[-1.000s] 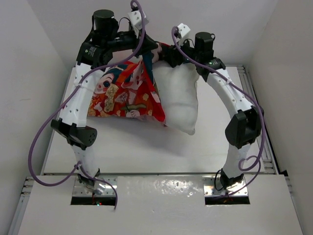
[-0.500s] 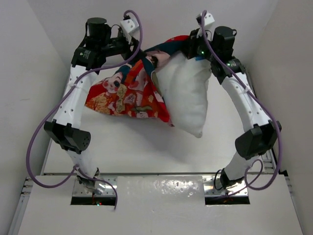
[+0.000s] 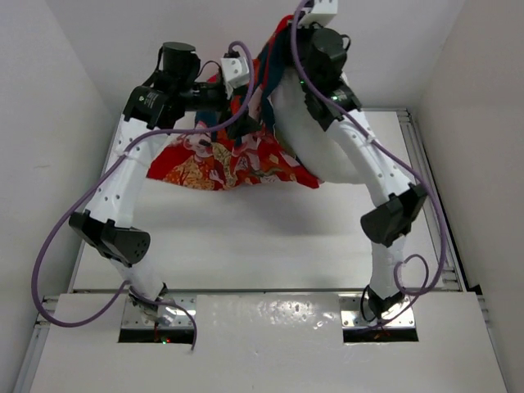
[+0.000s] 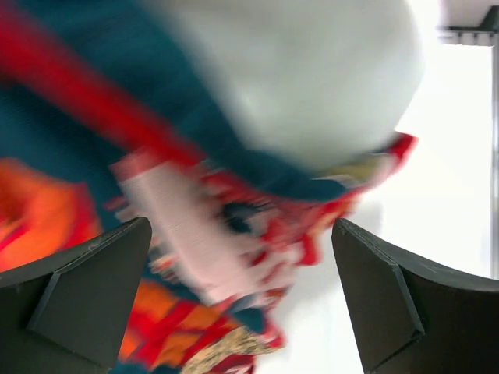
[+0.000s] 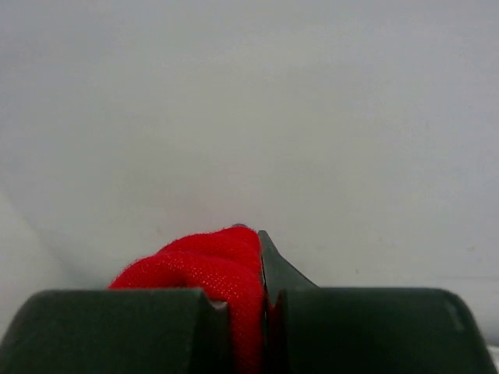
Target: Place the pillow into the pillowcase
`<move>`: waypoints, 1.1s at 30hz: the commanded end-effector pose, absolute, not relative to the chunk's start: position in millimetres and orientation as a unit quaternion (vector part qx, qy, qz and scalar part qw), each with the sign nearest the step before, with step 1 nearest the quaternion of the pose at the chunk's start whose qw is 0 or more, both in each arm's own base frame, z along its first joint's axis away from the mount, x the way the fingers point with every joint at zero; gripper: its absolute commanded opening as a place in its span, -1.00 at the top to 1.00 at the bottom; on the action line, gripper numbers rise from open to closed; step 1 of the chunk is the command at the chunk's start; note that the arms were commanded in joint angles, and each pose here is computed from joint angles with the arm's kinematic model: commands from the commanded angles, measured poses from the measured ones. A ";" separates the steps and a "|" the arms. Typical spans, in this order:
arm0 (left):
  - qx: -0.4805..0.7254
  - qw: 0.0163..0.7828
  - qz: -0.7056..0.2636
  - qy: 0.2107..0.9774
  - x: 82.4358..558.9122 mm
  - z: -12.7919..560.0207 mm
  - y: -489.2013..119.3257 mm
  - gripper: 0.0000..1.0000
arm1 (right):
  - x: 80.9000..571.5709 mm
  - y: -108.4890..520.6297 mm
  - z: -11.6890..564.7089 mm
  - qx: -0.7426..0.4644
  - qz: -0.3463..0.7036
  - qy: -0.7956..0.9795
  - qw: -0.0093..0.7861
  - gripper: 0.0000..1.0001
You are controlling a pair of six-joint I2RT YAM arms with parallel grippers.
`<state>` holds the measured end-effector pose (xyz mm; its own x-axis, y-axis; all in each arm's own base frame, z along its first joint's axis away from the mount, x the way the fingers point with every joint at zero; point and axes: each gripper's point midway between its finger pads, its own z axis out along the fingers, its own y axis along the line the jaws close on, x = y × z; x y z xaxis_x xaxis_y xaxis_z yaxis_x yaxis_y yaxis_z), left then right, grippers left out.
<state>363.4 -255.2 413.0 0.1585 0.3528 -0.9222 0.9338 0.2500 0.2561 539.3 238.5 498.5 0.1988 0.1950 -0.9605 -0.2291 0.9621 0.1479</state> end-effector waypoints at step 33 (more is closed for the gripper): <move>0.291 0.614 -0.291 0.673 480.5 368.8 -255.1 1.00 | 508.4 132.2 534.0 0.065 0.055 0.591 0.803 1.00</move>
